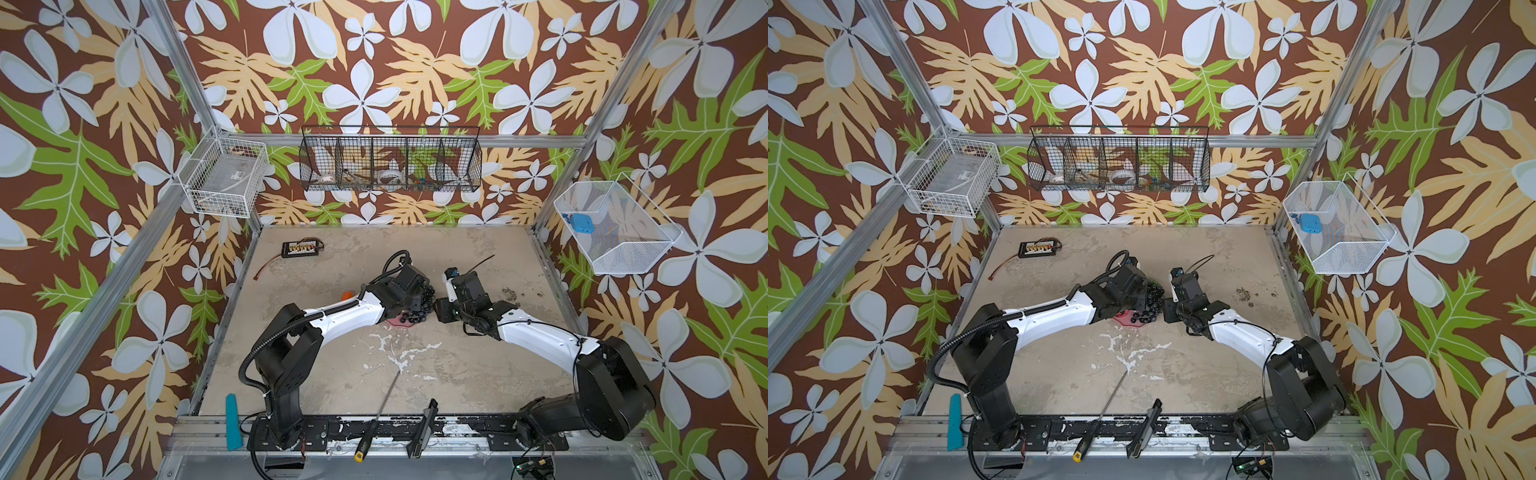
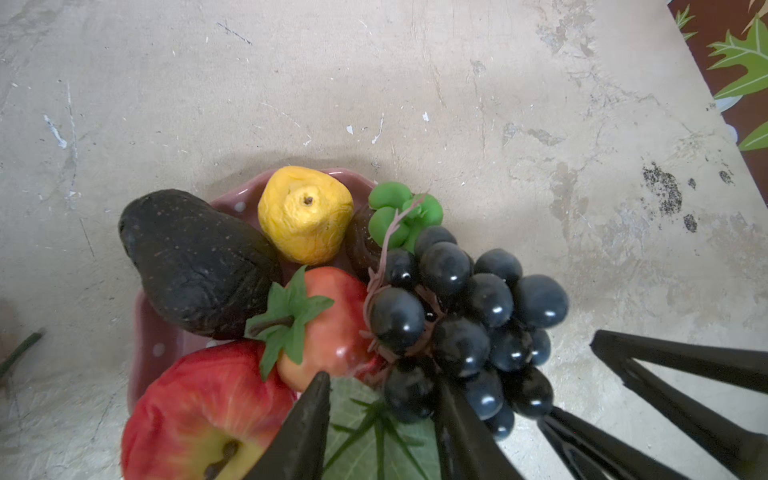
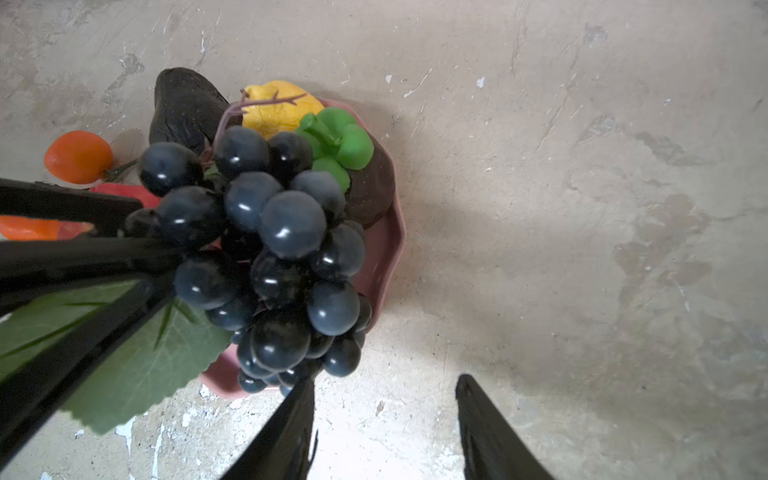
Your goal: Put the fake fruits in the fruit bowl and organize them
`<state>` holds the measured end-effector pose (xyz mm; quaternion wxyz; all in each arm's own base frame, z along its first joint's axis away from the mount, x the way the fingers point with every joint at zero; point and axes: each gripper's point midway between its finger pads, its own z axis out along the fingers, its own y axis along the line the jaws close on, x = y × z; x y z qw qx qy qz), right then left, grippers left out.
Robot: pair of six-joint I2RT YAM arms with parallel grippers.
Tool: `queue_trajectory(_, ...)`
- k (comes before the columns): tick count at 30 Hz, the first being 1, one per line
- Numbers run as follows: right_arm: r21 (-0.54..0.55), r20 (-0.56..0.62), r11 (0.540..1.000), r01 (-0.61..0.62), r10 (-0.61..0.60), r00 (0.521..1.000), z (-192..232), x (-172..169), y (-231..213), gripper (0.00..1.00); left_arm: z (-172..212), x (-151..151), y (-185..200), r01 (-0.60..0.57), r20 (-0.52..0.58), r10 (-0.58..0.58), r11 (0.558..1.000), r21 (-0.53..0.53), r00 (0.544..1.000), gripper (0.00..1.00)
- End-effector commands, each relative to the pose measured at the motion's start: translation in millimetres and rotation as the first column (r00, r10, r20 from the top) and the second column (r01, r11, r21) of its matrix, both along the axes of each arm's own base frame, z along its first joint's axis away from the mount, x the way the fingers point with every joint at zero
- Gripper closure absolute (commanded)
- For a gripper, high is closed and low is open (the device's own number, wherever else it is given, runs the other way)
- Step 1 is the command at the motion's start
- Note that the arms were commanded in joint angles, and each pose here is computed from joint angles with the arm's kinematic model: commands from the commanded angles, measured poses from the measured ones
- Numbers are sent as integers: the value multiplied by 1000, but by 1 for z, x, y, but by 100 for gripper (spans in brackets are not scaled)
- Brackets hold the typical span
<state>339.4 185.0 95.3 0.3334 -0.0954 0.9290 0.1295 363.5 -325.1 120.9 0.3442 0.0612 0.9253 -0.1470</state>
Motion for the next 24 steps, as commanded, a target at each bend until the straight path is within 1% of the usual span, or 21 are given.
queue_trajectory(1, 13, 16, 1000, -2, 2, 1000, -3, 7, 4, 45, 6, 4, 0, -11, 23, 11, 1000, -17, 1000, 56)
queue_trajectory(9, 34, -1, 998, -45, 45, 999, -16, 7, 14, 45, 7, 7, -1, -9, 24, 9, 1000, -10, 1000, 54)
queue_trajectory(15, 89, -5, 992, -93, 93, 996, -14, -2, 26, 45, 16, 9, -3, -3, 40, 4, 1000, -22, 999, 48)
queue_trajectory(19, 86, -3, 989, -118, 118, 993, -15, -6, 34, 45, 17, 10, -5, -2, 43, 3, 1000, -21, 999, 47)
queue_trajectory(24, 102, 11, 983, -155, 155, 988, -11, -8, 44, 51, 19, 12, 1, -21, 53, 21, 1000, 0, 998, 45)
